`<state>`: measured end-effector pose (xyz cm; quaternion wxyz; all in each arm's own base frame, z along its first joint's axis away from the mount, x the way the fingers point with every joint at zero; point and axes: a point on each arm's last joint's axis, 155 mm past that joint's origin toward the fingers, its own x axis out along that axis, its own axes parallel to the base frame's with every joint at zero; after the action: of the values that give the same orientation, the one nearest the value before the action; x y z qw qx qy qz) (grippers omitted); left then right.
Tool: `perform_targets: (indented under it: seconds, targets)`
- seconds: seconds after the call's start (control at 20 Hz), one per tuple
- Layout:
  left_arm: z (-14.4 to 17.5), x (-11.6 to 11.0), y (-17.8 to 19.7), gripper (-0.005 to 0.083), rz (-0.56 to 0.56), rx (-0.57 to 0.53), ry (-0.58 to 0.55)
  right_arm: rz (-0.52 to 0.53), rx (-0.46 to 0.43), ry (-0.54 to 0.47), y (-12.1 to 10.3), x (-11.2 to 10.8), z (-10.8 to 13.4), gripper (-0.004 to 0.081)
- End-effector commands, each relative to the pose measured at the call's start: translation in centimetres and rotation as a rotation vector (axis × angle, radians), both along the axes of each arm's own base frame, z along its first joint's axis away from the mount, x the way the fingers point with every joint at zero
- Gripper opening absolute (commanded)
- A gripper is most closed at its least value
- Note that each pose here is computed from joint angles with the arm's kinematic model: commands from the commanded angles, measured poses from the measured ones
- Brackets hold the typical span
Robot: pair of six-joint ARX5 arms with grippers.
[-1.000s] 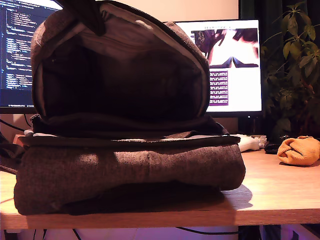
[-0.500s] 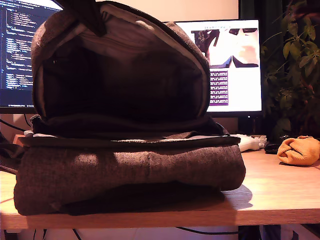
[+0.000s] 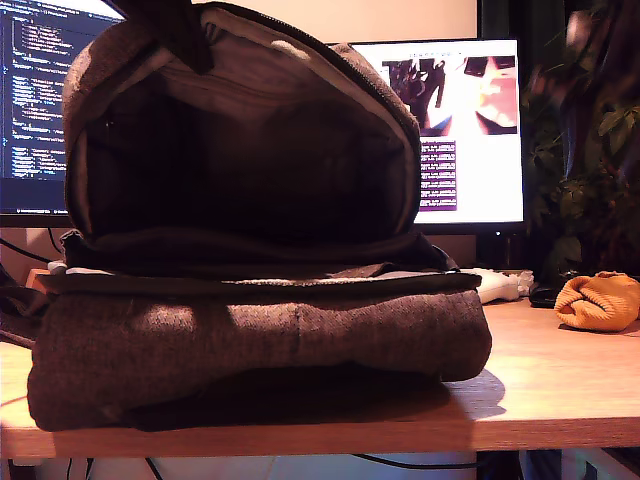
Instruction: Pack the pair of socks inside the grey Google backpack
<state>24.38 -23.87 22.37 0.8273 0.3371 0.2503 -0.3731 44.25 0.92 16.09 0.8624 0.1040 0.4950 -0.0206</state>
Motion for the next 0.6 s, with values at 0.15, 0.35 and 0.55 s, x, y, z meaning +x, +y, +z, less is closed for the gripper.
perform_targets:
  seconds: [0.15,0.35,0.55]
  targets:
    - [-0.6,-0.1,-0.2,-0.0024,-0.007,-0.003,0.013,-0.04,0.006,0.026,-1.2,1.5,-2.3,0.0497]
    - [-0.6,-0.2,-0.3,-0.0024,-0.015,-0.007,0.018,-0.14,-0.059,0.036,-3.3,2.3,-3.7,0.0499]
    - [-0.6,-0.2,-0.3,-0.0024,-0.016,-0.007,0.019,-0.226,-0.018,0.044,-3.8,2.8,-4.7,0.0499]
